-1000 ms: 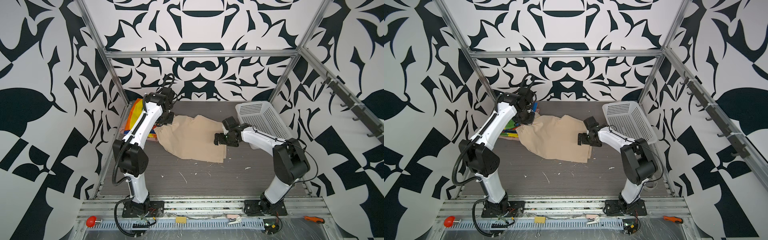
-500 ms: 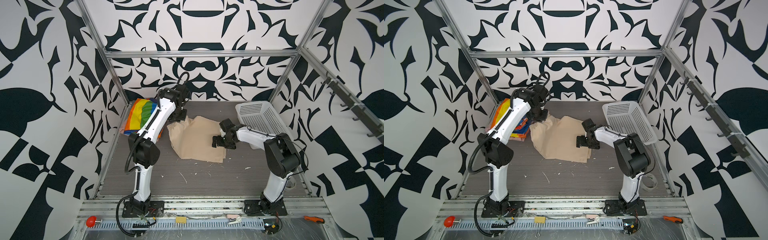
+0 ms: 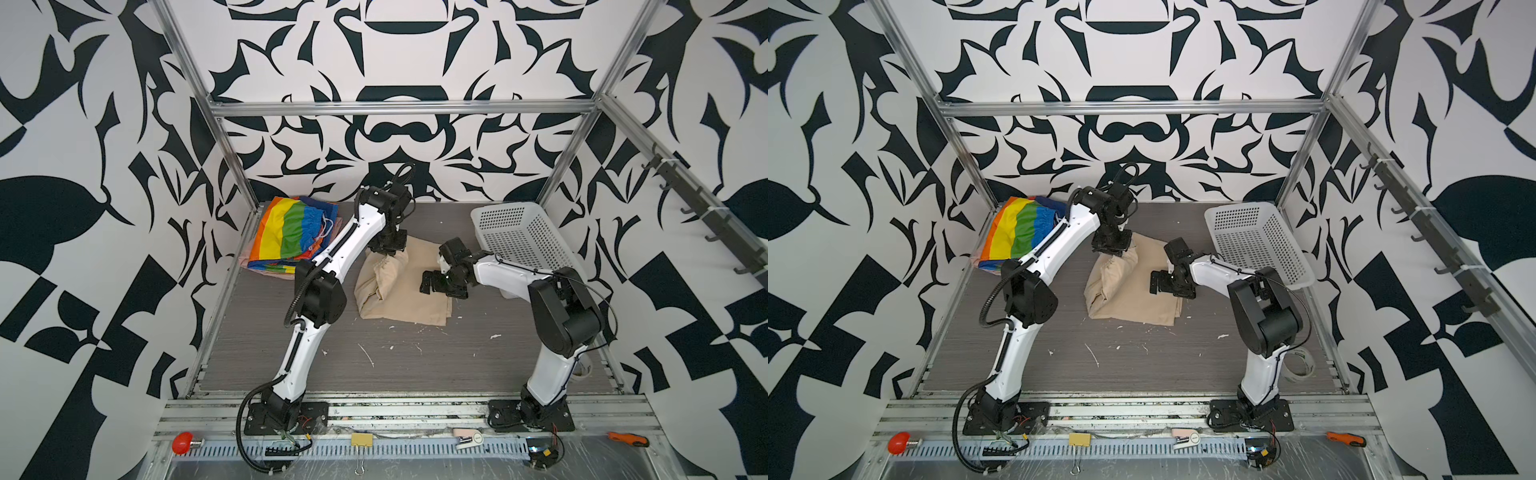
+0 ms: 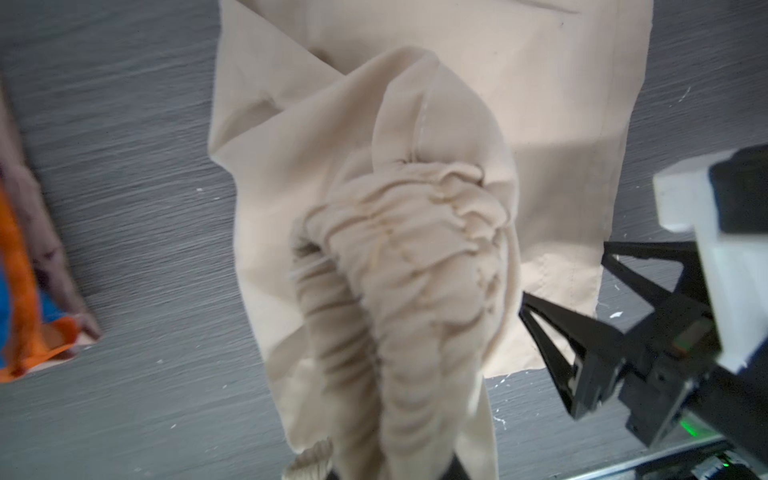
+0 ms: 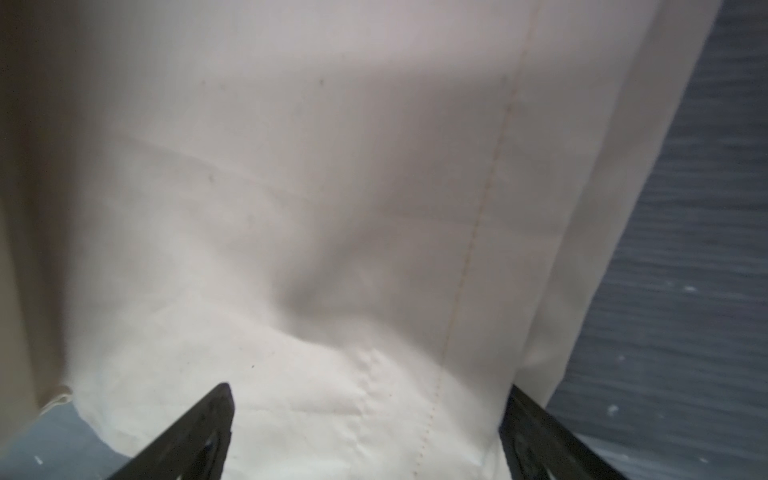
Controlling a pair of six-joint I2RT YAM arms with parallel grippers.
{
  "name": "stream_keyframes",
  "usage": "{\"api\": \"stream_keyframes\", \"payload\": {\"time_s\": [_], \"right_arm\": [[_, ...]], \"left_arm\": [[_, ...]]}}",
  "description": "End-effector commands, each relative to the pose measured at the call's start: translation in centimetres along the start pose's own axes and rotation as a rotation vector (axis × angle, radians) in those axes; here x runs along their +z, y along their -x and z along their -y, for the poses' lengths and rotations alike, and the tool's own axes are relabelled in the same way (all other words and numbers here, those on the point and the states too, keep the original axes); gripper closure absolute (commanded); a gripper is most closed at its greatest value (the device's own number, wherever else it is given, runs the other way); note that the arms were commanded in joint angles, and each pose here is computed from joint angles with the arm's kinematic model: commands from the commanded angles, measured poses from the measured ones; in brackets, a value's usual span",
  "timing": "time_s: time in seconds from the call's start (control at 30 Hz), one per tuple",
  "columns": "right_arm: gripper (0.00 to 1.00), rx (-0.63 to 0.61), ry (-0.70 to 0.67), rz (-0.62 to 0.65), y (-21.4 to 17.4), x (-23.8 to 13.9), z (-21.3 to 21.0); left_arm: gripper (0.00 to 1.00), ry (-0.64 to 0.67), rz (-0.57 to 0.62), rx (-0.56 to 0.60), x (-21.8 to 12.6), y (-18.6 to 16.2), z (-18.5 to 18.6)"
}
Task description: Fold and stack the shorts
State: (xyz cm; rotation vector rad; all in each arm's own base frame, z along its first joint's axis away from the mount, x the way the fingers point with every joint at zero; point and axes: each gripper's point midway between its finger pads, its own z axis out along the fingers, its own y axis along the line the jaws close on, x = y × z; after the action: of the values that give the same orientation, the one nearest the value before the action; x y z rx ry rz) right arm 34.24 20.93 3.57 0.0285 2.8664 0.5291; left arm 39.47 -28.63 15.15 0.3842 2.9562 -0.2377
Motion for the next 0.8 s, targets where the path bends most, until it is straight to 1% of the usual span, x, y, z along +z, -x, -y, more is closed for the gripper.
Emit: {"api": "stream_keyframes", "payload": {"time_s": [0.0, 0.03, 0.13, 0.23, 0.3, 0.33, 0.37, 0.4, 0.43, 0.47, 0.53, 0.6, 0.63, 0.73, 0.77], "right_arm": [[0.0, 0.014, 0.07, 0.013, -0.3, -0.9, -1.3], [0.0, 0.016, 0.077, 0.015, -0.4, -1.0, -1.4], [0.0, 0.022, 0.091, 0.016, -0.7, -1.4, -1.5], [0.0, 0.025, 0.107, 0.027, -0.7, -2.1, -1.7], [0.0, 0.03, 0.119, 0.032, -0.9, -2.7, -1.8], [0.0, 0.032, 0.126, 0.038, -0.9, -3.1, -1.8], [0.0, 0.037, 0.129, 0.046, -0.9, -3.7, -1.7], [0.0, 0.038, 0.131, 0.057, -0.9, -4.3, -1.6], [0.0, 0.04, 0.13, 0.072, -0.8, -5.0, -1.5], [0.0, 0.041, 0.124, 0.089, -0.7, -5.9, -1.3], [0.0, 0.03, 0.091, 0.127, -0.3, -7.5, -0.9], [0.0, 0.011, 0.036, 0.164, 0.4, -8.9, -0.4], [0.0, 0.005, 0.015, 0.177, 0.7, -9.6, -0.4], [0.0, -0.017, -0.038, 0.223, 1.9, -10.2, -0.6], [0.0, -0.027, -0.062, 0.23, 2.2, -10.1, -0.7]], "left_arm": [[0.98, -0.103, -0.014, -0.059, 1.9, 0.3, 1.7], [0.96, -0.134, -0.001, -0.067, 2.1, 0.6, 2.3], [0.95, -0.24, 0.038, -0.091, 2.6, 1.4, 4.3], [0.8, -0.347, 0.063, -0.109, 2.4, 2.3, 6.1], [0.77, -0.441, 0.08, -0.107, 1.6, 2.8, 7.6], [0.71, -0.482, 0.097, -0.096, 0.8, 3.1, 8.3], [0.58, -0.505, 0.136, -0.082, -0.6, 3.5, 8.7], [0.4, -0.515, 0.167, -0.073, -1.7, 3.7, 8.8], [0.06, -0.539, 0.22, -0.055, -3.5, 4.2, 9.0], [0.01, -0.553, 0.263, -0.041, -5.2, 4.3, 8.9], [0.01, -0.565, 0.327, -0.042, -7.9, 4.2, 7.9], [0.01, -0.593, 0.358, -0.112, -8.9, 3.6, 5.9], [0.01, -0.64, 0.375, -0.169, -9.2, 3.2, 4.7], [0.01, -0.801, 0.374, -0.35, -7.7, 2.0, 1.9], [0.01, -0.824, 0.363, -0.384, -6.8, 1.4, 1.3]]}}
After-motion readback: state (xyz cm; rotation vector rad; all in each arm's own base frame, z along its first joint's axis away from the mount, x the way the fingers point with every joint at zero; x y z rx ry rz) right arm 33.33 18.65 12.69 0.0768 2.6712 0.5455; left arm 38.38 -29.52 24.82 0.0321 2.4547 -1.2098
